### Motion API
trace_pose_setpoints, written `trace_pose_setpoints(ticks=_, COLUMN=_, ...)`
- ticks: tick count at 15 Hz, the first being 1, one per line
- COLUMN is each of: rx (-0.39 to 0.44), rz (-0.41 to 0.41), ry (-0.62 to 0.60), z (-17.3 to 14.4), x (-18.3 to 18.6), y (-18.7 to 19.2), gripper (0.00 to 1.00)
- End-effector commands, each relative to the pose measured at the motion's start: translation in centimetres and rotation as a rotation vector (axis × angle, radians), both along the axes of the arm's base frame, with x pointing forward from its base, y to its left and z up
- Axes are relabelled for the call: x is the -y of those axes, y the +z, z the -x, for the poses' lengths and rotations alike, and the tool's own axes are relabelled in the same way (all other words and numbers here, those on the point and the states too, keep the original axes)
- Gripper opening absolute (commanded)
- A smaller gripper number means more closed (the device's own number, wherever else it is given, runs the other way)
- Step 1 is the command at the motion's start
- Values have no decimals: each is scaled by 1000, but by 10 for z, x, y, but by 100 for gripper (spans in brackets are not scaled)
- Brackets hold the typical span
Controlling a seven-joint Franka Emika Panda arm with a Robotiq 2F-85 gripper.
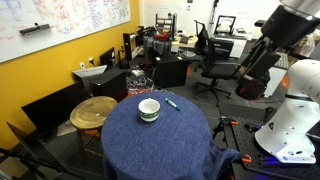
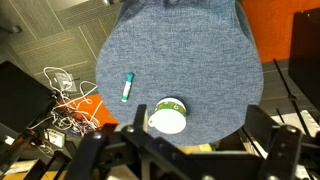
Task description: Put the marker in the mug
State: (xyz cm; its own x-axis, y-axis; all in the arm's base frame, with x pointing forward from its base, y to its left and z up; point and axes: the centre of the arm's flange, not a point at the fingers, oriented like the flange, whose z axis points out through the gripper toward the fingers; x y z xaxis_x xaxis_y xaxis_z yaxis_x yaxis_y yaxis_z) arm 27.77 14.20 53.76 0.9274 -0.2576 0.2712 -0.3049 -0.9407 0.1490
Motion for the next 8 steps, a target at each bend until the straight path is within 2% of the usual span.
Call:
trace_pose_setpoints(ticks=1, rx=30, rz=-17, ry=-11, z=7, x=30, y=29, gripper=100)
trace_pose_setpoints(ticks=3, rx=27, rz=-46, ry=-34, z=8, x=48, y=47, gripper=100)
trace_pose_setpoints(ticks=8, rx=-49, rz=-75, ry=-72, z=7, x=81, y=92, gripper=100)
